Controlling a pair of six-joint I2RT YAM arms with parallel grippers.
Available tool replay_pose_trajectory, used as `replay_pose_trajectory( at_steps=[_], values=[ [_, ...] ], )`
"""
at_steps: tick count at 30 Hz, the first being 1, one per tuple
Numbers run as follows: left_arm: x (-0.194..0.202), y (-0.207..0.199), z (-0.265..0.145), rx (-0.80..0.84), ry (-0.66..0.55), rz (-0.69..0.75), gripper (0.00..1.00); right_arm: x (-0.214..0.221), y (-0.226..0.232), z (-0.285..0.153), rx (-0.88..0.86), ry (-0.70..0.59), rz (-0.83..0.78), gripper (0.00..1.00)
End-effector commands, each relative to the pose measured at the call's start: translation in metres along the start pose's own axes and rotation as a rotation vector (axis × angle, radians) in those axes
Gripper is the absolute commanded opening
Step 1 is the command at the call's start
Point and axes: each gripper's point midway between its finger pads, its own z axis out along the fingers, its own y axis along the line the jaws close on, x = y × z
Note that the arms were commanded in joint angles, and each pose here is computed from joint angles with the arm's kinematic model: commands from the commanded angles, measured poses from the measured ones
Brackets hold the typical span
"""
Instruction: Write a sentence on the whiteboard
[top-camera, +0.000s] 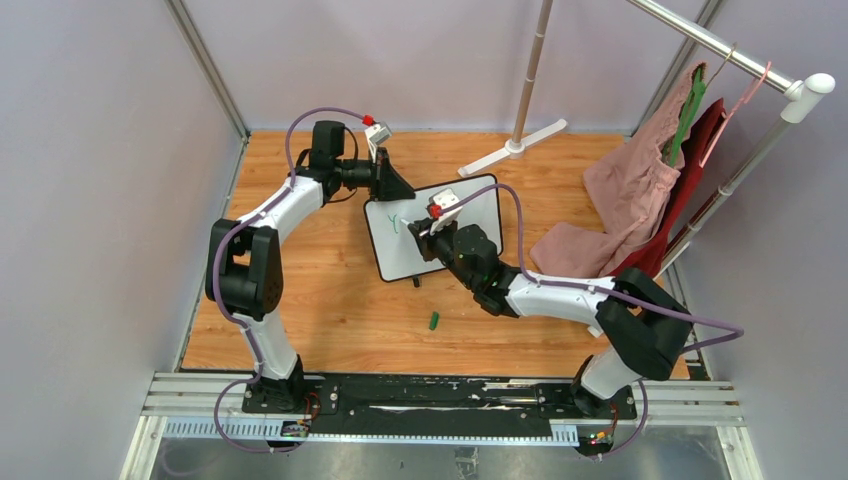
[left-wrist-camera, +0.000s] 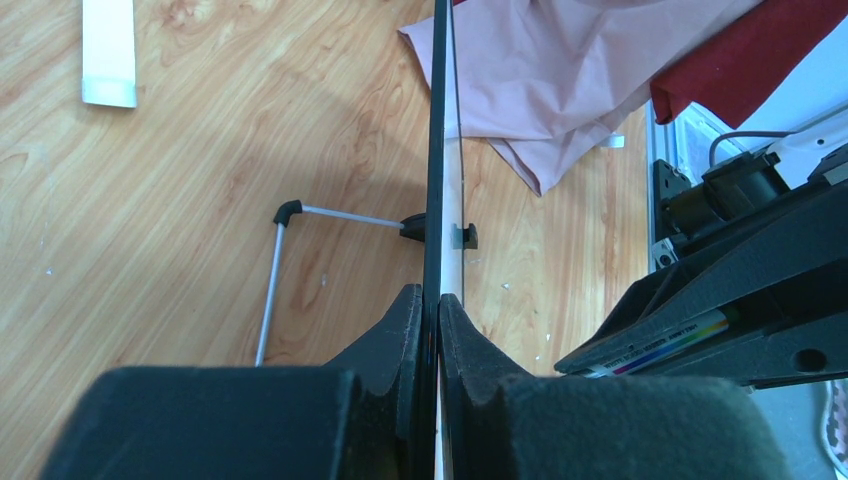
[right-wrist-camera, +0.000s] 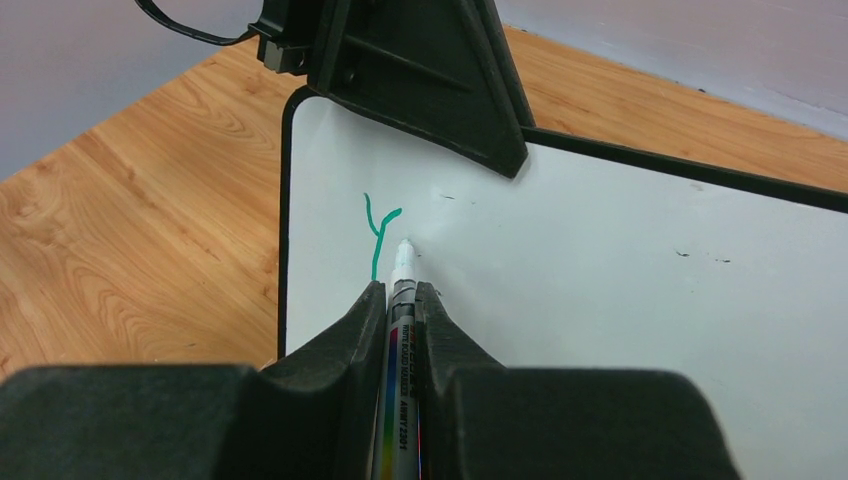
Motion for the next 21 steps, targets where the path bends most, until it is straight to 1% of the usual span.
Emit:
replay_pose_trajectory(
  at_steps=[1, 21],
  values=[
    [0.01, 0.001, -0.001, -0.033, 0.02, -0.028, 0.0, -0.009, -0.005, 0.007, 0.02, -0.021, 0.005, 0.0],
    [0.009, 0.0, -0.001, -0.031, 0.017, -0.027, 0.0, 0.026, -0.008, -0.003, 0.021, 0.067, 0.005, 0.0]
  ],
)
